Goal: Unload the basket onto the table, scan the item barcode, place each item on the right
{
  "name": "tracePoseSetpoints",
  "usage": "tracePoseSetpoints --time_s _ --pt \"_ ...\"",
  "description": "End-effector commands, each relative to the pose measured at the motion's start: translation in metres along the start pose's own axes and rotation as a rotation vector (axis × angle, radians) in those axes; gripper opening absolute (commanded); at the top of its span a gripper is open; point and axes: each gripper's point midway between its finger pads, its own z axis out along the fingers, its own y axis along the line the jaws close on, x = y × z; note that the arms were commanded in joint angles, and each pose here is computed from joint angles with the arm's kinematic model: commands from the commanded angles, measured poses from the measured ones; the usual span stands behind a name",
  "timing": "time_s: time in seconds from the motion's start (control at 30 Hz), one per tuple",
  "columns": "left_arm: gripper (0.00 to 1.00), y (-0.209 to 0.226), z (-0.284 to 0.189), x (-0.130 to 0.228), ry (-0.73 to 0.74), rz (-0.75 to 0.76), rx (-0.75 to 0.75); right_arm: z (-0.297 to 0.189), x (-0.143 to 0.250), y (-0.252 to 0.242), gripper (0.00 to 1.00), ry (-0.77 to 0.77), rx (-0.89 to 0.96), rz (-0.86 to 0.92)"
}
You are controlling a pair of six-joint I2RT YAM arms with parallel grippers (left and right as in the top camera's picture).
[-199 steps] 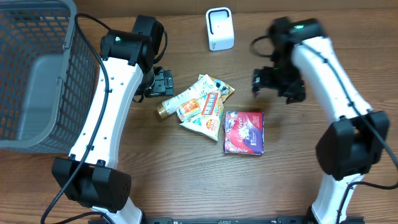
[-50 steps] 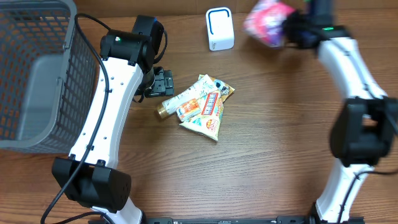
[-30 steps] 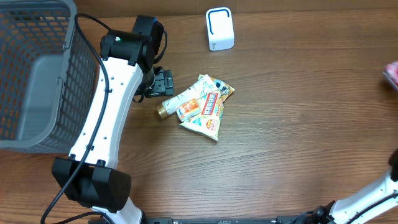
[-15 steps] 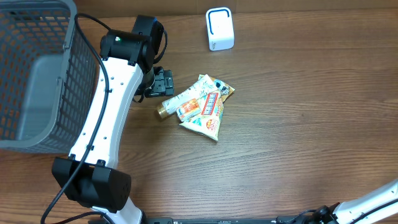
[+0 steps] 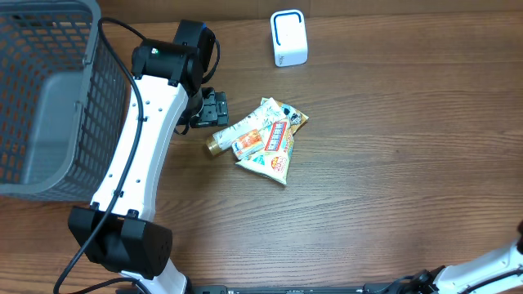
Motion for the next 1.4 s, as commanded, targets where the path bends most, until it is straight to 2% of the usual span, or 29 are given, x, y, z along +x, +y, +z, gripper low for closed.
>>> tracePoseSetpoints --time_s 0.0,0.13,0.33,0.6,0.7,0.83,1.07,1.13,1.2,1.37 --pt "1.0 0.001 0.002 -0.002 0.0 -0.006 -0.014 0.008 0.069 0.077 1.0 0.199 -0.213 -0.241" --pt "1.0 0.001 0.002 -0.002 0.0 -0.006 -0.014 0.044 0.151 0.105 1.0 0.431 -0.214 -0.394" --pt "1.0 0.001 0.002 -0.002 0.0 -0.006 -0.014 0.114 0.279 0.126 1.0 0.68 -0.134 -0.587" --pt "1.0 0.001 0.002 -0.002 0.0 -0.006 -0.014 0.175 0.404 0.13 0.99 0.757 -0.033 -0.613" --pt "1.0 0.001 0.002 -0.002 0.0 -0.006 -0.014 0.187 0.426 0.126 0.96 0.72 0.034 -0.633" --pt "1.0 0.001 0.002 -0.002 0.0 -0.006 -0.014 0.196 0.442 0.12 0.85 0.624 0.16 -0.61" --pt "1.0 0.001 0.002 -0.002 0.0 -0.006 -0.014 0.204 0.488 0.145 0.8 0.56 0.092 -0.665" --pt "1.0 0.001 0.002 -0.002 0.0 -0.006 -0.014 0.212 0.491 0.145 0.73 0.462 0.138 -0.632" --pt "1.0 0.001 0.002 -0.002 0.0 -0.006 -0.014 0.217 0.495 0.142 0.69 0.428 0.162 -0.614" --pt "1.0 0.001 0.002 -0.002 0.0 -0.006 -0.014 0.233 0.514 0.122 0.65 0.445 0.221 -0.632"
